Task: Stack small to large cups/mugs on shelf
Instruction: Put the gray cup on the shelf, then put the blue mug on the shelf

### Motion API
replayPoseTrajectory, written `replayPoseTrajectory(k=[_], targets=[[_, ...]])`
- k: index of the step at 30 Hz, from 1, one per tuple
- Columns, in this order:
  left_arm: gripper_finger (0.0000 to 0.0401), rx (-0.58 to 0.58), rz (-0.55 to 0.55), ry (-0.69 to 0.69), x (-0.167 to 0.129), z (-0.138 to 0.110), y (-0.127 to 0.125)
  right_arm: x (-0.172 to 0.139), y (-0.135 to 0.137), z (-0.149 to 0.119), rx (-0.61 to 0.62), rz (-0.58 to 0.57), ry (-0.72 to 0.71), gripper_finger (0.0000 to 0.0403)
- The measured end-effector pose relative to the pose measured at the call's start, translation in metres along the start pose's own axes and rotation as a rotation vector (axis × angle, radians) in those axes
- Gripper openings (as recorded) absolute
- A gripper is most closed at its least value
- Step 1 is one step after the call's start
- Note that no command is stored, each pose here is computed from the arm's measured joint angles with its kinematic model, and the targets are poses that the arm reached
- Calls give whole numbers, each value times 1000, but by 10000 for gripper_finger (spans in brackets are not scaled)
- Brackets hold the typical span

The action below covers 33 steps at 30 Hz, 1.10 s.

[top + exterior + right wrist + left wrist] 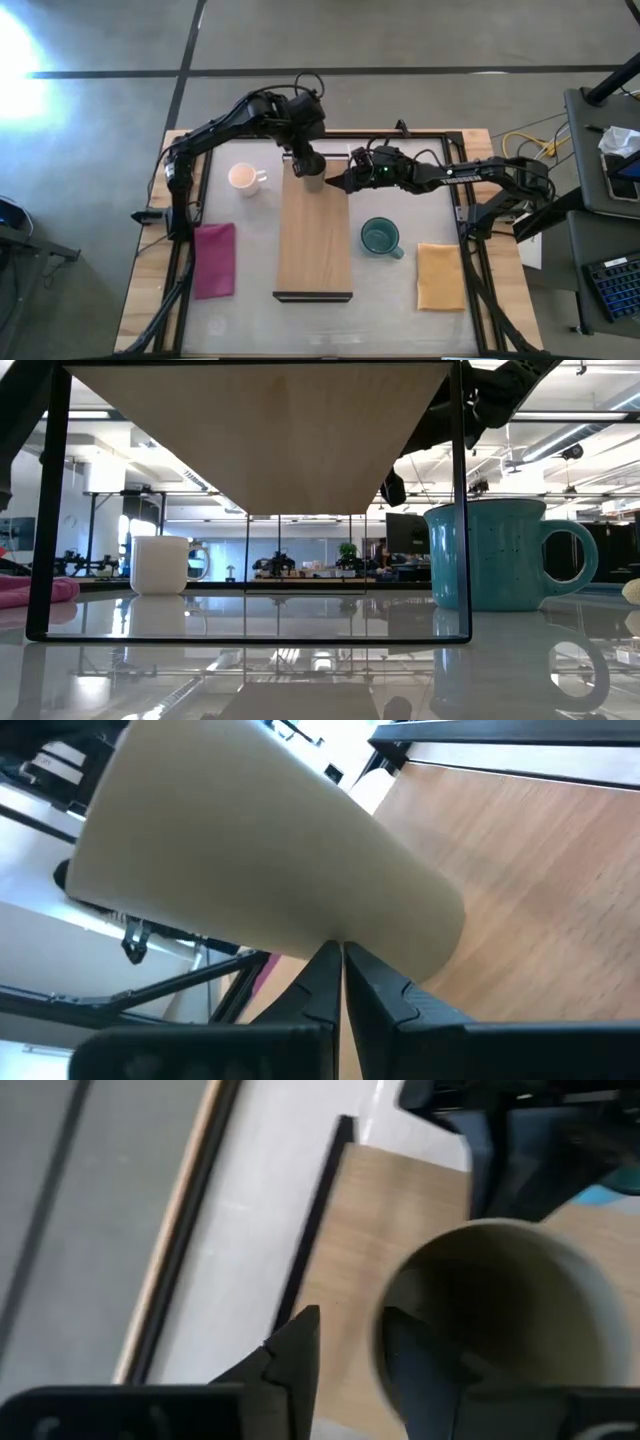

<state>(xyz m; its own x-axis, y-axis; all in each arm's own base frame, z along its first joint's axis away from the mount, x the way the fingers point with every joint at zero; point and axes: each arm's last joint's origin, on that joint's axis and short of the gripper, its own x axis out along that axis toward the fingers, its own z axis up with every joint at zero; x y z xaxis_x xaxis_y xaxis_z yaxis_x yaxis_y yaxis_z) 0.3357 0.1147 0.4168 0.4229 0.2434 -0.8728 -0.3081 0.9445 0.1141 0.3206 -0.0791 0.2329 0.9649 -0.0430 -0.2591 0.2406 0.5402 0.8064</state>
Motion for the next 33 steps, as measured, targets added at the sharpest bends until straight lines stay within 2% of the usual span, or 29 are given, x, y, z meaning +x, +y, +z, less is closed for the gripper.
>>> replayPoseTrajectory(k=[6,11,13,15,19,24,28,33], targets=[[109,-7,46,-21,-41,-20,5,-4,1,0,-35,-15,16,9],[109,-99,18,-107,-89,-45,4,-25,15,5,-164,-21,21,9],[109,-115,1,-138,-103,-54,1,-39,20,6,-222,-58,50,13],[109,-114,-13,-146,-110,-64,-4,-56,23,6,-255,-149,132,28],[109,-127,-33,-137,-112,-81,-13,-88,29,5,-273,-399,308,80],[109,-145,-53,-144,-100,-101,-22,-107,34,-5,-210,-580,486,140],[109,-181,-56,-155,-89,-119,-25,-107,35,-26,-170,-635,577,162],[109,-229,-61,-168,-84,-142,-24,-105,39,-53,-174,-694,577,166]])
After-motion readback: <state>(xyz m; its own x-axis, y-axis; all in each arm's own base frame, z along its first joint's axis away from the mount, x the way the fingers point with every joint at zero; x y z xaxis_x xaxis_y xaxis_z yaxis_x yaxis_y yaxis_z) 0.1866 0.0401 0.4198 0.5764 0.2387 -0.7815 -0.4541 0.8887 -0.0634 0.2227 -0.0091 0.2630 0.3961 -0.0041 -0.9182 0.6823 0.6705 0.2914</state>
